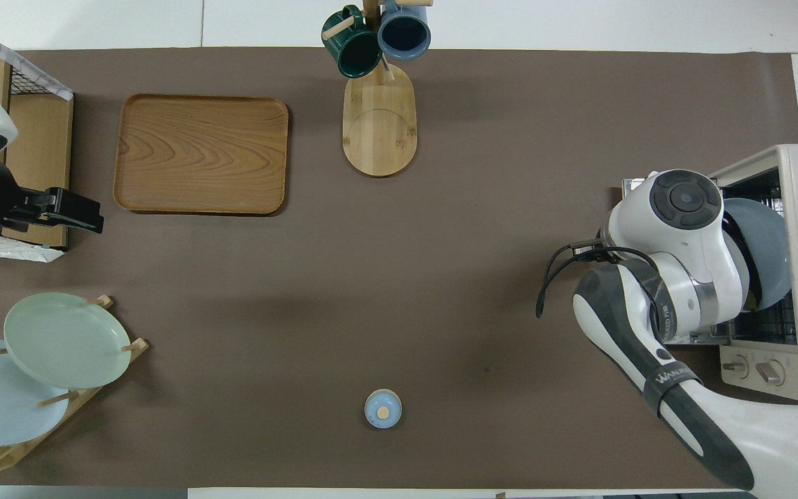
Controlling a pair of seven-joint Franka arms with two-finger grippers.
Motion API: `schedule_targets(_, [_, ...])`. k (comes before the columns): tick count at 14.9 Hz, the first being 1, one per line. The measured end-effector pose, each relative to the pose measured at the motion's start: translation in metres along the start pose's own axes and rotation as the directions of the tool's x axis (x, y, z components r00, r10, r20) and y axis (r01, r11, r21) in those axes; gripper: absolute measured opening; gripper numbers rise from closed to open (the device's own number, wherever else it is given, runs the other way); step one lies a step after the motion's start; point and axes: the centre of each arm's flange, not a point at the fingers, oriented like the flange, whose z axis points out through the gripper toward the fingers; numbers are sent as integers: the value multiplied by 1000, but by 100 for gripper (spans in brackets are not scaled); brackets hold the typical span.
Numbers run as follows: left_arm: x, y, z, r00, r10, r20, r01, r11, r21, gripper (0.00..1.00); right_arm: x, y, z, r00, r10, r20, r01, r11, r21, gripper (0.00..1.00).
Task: Put eggplant into oven
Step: 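Push the oven door shut with the right gripper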
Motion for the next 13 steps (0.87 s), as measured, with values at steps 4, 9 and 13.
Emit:
schedule_targets(4, [0, 0, 0, 1000, 0, 0, 0, 1000, 0, 100, -6, 4, 10, 1000, 5, 23, -5, 1000, -3, 1])
schedule_targets(9, [0, 0, 0, 1000, 0, 0, 0, 1000, 0, 100, -8, 11, 15, 998, -56, 24, 58, 995, -85, 1])
schedule_targets(13, [0, 0, 0, 1000, 0, 0, 0, 1000, 0, 100, -9, 7, 15, 994, -109, 25, 111, 984, -136, 1])
